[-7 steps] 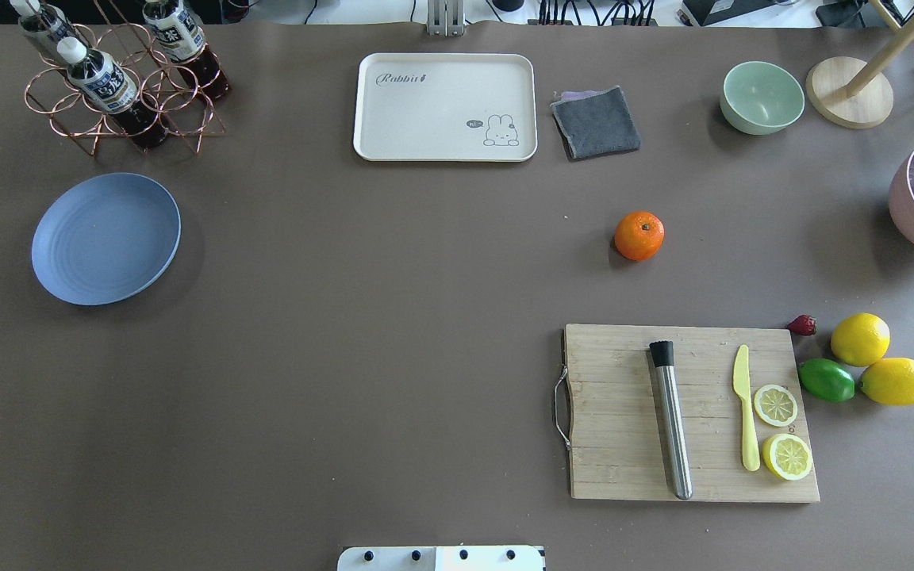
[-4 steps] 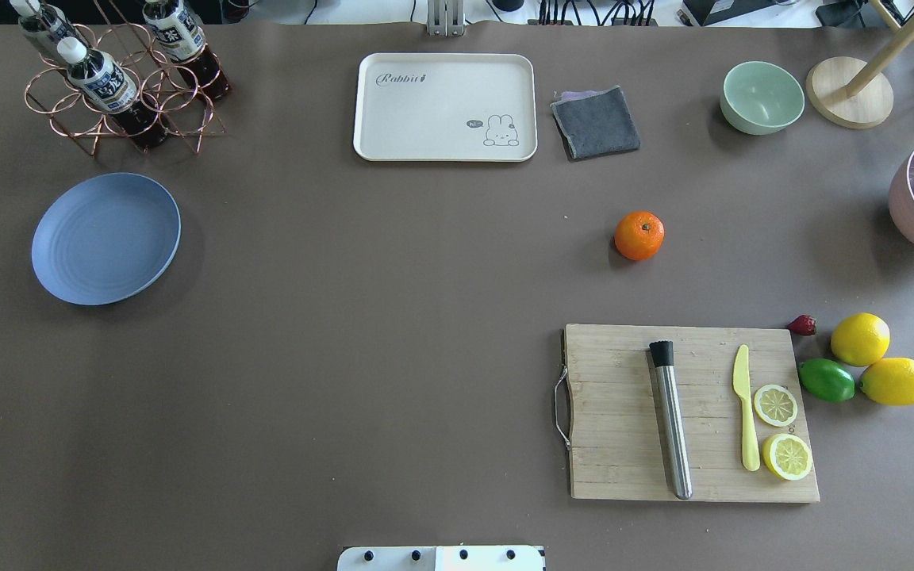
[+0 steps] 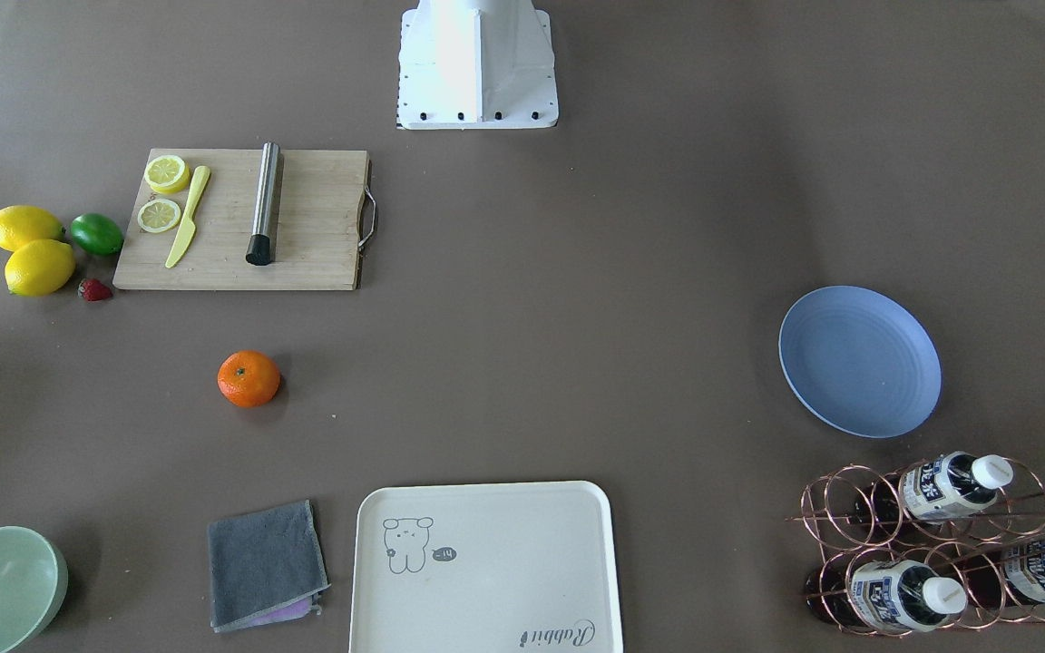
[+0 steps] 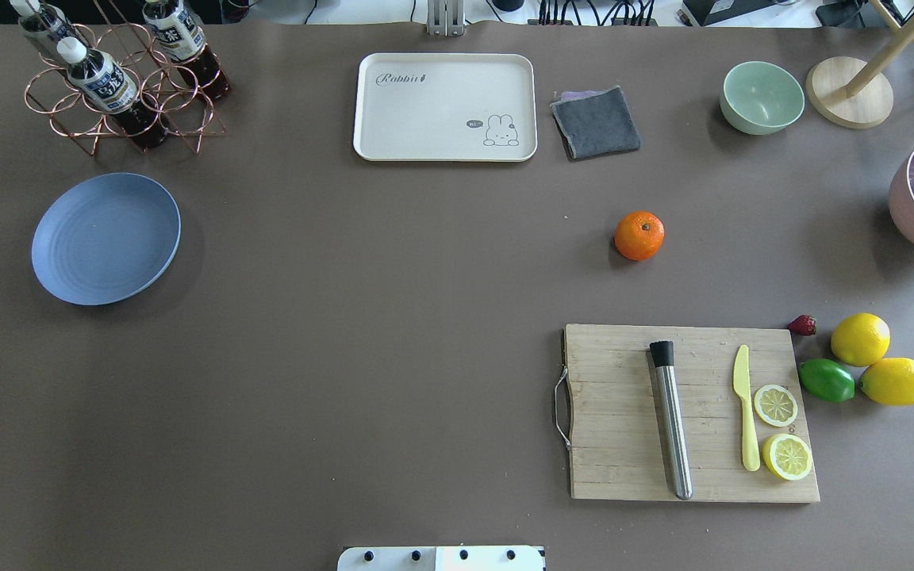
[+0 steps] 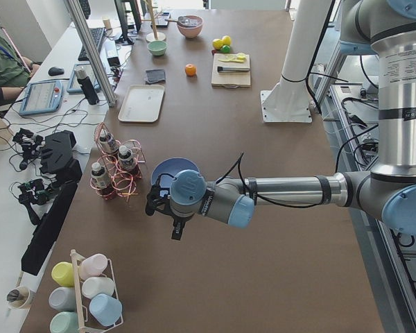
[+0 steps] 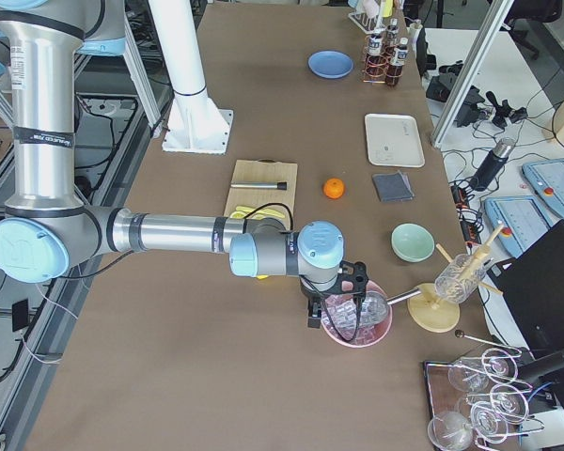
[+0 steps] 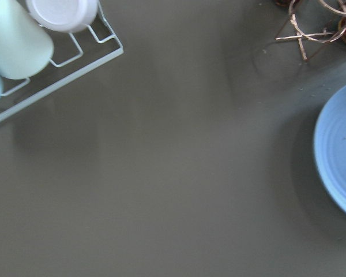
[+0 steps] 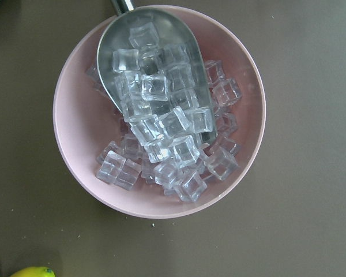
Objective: Pick orange to plate
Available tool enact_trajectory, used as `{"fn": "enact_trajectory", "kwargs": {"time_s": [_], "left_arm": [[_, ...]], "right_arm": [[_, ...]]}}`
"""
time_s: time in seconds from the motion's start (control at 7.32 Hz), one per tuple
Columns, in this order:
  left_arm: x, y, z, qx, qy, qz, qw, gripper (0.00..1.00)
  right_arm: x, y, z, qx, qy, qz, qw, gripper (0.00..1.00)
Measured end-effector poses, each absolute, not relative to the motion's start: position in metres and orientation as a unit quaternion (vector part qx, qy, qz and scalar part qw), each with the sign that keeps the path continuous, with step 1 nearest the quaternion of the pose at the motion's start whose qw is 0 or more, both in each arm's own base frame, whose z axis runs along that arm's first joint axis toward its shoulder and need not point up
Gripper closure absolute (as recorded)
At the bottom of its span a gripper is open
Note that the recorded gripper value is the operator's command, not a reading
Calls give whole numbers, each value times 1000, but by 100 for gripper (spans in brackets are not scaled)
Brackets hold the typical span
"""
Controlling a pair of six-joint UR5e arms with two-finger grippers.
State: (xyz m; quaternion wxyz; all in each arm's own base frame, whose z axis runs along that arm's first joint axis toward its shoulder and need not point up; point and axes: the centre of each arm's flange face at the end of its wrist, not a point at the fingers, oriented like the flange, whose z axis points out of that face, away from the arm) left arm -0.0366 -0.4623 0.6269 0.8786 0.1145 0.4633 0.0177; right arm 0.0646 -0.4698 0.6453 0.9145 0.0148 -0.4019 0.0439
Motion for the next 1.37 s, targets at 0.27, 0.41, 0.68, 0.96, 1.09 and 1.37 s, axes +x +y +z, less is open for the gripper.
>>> {"fn": "enact_trajectory", "kwargs": {"time_s": [0.27, 0.41, 0.68, 0.96, 1.09, 1.37], "left_arm": [[30, -474, 618, 121, 451, 16, 884, 1], [69, -486, 617, 129, 447, 11, 885, 2], [146, -517, 624, 138, 440, 5, 887, 1], [201, -541, 623, 143, 434, 13, 890, 2], [211, -545, 623, 141, 434, 15, 890, 3], [215, -544, 626, 138, 434, 17, 890, 80]], "right_arm": [[64, -473, 643, 17, -401, 43, 915, 0], [63, -473, 644, 18, -400, 39, 915, 0], [60, -475, 646, 24, -398, 33, 916, 0], [57, -481, 644, 26, -400, 32, 915, 0], [57, -478, 647, 27, -401, 31, 915, 0], [57, -470, 652, 36, -401, 28, 915, 0]]}}
